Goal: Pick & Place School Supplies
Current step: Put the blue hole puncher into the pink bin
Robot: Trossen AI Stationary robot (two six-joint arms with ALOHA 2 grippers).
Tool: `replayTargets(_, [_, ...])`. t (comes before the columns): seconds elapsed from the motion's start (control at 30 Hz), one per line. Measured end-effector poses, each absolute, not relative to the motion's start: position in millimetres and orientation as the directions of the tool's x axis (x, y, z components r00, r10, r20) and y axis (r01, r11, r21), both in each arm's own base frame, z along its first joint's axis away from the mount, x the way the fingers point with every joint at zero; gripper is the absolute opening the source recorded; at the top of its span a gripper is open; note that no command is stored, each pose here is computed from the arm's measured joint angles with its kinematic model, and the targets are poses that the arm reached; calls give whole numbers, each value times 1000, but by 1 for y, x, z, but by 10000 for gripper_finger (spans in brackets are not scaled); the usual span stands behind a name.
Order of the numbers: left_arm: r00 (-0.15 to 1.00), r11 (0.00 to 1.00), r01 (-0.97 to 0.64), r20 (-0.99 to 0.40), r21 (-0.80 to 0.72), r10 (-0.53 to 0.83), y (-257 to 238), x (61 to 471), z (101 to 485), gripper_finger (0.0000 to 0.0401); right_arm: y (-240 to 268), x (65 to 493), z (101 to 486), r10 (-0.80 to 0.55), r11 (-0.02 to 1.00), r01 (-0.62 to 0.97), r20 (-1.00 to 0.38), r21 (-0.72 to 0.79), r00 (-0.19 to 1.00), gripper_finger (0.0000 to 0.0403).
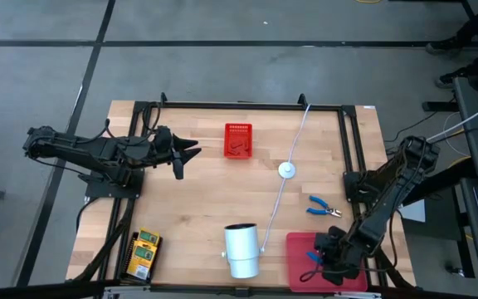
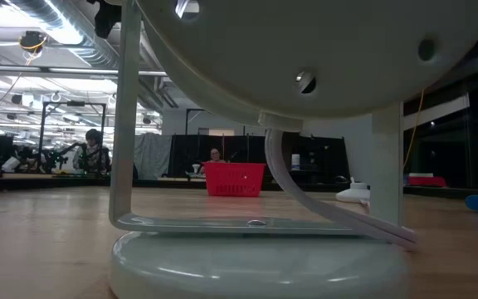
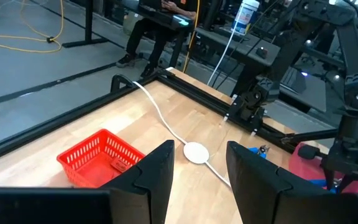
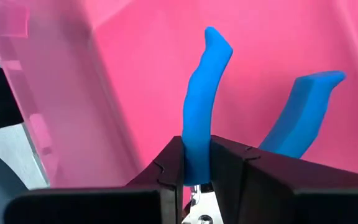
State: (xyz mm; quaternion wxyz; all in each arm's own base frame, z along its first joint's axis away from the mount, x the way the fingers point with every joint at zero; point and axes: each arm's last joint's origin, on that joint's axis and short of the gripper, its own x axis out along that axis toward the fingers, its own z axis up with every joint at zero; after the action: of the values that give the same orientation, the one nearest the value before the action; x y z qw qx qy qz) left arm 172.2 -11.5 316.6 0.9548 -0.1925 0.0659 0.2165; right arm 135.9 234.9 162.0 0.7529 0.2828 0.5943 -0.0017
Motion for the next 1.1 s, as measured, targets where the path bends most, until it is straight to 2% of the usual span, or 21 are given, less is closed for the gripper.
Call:
replayTargets(0.07, [898,831,-439,-209,-342,388,-12,172,317,143,235,136,162,330,839,338,-893,426,307,53])
replayTargets(0.27, [898,831,-438,-208,-342,388,-12,172,317,143,235,137,163,332,828,354,-889,435,316,145])
replayTargets(0.37, [898,831,-439,-209,-341,388,-12,172,317,143,238,138,164,356,813,353,-876,462,326,166])
replayTargets(0.53, [898,832,-439,-209,-340,388,-12,172,317,143,242,142,168,392,783,340,-838,520,379,167])
replayTargets(0.8, [897,832,-440,-209,-338,389,-12,172,317,143,246,163,199,311,753,325,-745,572,590,153])
replayTargets(0.97, [897,831,-441,-209,-338,390,-11,172,317,143,226,178,237,123,691,341,-568,637,813,153])
replayTargets(1.1, [897,832,-440,-209,-338,390,-11,172,317,143,192,179,268,-67,681,366,-445,634,893,153])
